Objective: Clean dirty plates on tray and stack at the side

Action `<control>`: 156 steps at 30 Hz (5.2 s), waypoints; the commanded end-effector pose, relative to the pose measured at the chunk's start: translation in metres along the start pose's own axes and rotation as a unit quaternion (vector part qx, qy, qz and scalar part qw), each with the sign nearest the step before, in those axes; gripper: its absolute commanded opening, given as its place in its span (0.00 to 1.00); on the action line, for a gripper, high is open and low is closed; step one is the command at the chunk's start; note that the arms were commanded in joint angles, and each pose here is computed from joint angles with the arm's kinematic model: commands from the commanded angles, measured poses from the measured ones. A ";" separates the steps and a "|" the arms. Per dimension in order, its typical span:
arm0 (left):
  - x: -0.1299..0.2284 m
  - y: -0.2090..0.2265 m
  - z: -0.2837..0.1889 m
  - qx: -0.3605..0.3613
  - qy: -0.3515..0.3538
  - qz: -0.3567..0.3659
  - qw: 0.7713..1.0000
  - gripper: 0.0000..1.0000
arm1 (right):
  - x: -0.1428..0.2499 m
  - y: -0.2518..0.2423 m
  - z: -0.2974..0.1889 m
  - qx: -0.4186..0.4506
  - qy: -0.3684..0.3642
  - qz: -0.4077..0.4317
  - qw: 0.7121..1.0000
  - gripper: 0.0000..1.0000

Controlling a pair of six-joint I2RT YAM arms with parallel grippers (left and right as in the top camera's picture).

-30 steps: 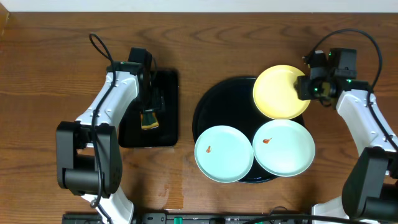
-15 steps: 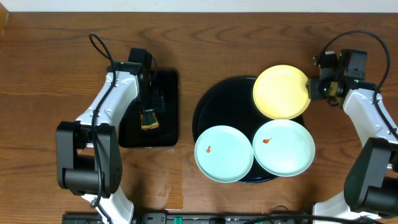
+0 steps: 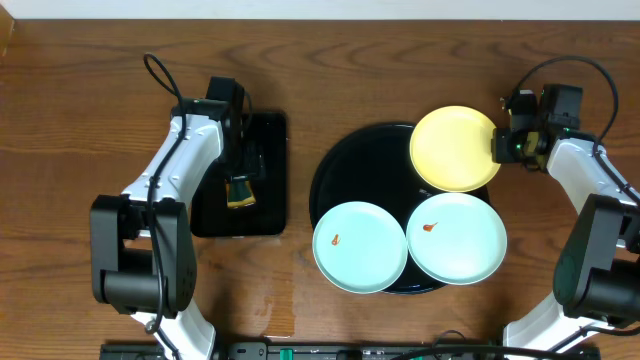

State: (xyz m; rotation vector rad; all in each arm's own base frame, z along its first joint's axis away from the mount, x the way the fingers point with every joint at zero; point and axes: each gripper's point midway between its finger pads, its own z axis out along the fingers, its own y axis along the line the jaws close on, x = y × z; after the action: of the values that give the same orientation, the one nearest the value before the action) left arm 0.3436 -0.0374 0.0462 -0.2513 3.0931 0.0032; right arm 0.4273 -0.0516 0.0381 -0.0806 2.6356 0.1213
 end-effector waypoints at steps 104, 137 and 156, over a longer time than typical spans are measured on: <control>-0.005 0.001 -0.006 -0.001 -0.011 0.002 1.000 0.83 | -0.057 0.154 -0.196 0.369 -0.197 -0.203 0.886 0.01; -0.005 0.001 -0.006 -0.001 -0.011 0.002 1.000 0.83 | -0.046 0.150 -0.180 0.351 -0.167 -0.204 0.899 0.01; -0.005 0.001 -0.006 -0.001 -0.011 0.002 1.000 0.83 | -0.025 0.101 -0.127 0.133 -0.088 0.059 0.985 0.01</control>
State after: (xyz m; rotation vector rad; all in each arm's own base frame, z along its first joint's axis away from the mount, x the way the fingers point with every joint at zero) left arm 0.3436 -0.0375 0.0462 -0.2513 3.0933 0.0021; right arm 0.3781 0.0365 0.1806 -0.0171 2.3796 -0.4795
